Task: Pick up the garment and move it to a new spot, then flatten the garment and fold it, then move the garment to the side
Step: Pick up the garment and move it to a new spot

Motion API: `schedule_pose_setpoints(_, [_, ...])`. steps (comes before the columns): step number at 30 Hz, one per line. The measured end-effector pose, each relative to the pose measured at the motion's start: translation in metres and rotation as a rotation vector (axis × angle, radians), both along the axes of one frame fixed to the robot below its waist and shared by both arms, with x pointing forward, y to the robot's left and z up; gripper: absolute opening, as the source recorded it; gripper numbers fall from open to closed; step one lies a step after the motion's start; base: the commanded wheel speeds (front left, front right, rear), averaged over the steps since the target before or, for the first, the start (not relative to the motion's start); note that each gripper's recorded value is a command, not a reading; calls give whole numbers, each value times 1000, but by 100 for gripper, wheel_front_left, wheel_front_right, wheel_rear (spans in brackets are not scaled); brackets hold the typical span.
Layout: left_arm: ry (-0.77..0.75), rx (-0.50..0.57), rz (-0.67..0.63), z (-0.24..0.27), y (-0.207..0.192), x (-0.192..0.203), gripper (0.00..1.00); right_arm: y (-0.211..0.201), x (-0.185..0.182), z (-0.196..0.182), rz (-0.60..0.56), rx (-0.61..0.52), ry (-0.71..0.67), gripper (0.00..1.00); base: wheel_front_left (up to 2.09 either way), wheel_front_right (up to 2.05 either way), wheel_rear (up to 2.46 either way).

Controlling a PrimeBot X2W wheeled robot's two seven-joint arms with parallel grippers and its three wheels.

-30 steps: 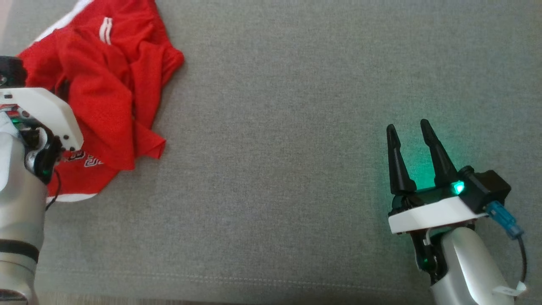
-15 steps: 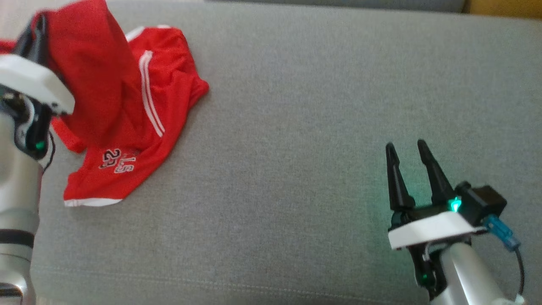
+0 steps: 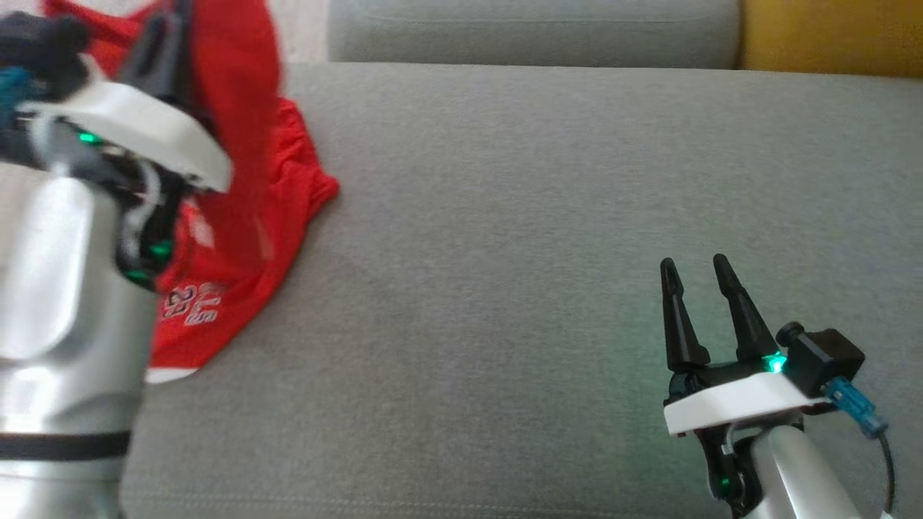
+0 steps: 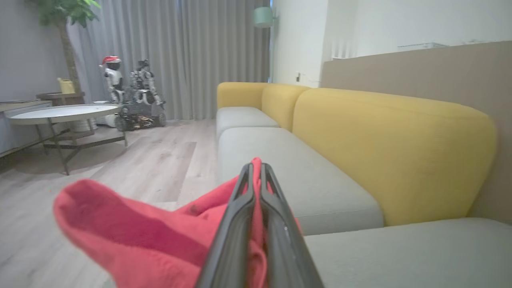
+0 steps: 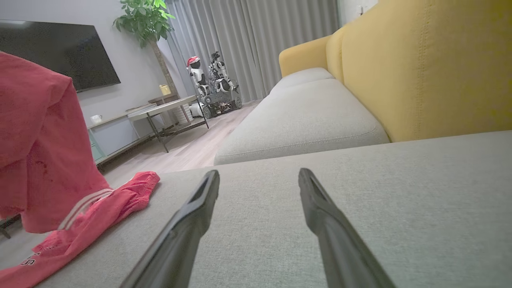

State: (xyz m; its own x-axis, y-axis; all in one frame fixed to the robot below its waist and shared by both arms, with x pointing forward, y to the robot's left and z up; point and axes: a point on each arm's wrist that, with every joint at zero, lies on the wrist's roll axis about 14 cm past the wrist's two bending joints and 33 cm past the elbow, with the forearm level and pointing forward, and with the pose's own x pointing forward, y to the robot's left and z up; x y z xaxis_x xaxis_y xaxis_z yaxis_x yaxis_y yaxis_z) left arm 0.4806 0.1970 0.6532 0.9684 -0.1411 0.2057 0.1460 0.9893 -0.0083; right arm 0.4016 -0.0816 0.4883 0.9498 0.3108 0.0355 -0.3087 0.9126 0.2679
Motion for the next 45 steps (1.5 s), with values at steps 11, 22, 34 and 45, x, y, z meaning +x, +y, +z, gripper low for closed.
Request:
schedule_pose_setpoints(11, [17,-28,-223,-2,-119,10,0,-50,-15,14,-146,14,-35,100,0,0,0])
schedule_pose_setpoints(22, [102,-23,-423,-41,-235,29,0,-100,-29,25,-296,27,-64,100,0,0,0])
schedule_pose_setpoints(34, [237,-64,-713,-96,-360,11,100,-149,-47,18,-454,0,-28,100,0,0,0])
schedule_pose_setpoints(45, [50,-69,-453,-46,-248,60,100,-133,-27,20,-392,-3,-49,100,0,0,0])
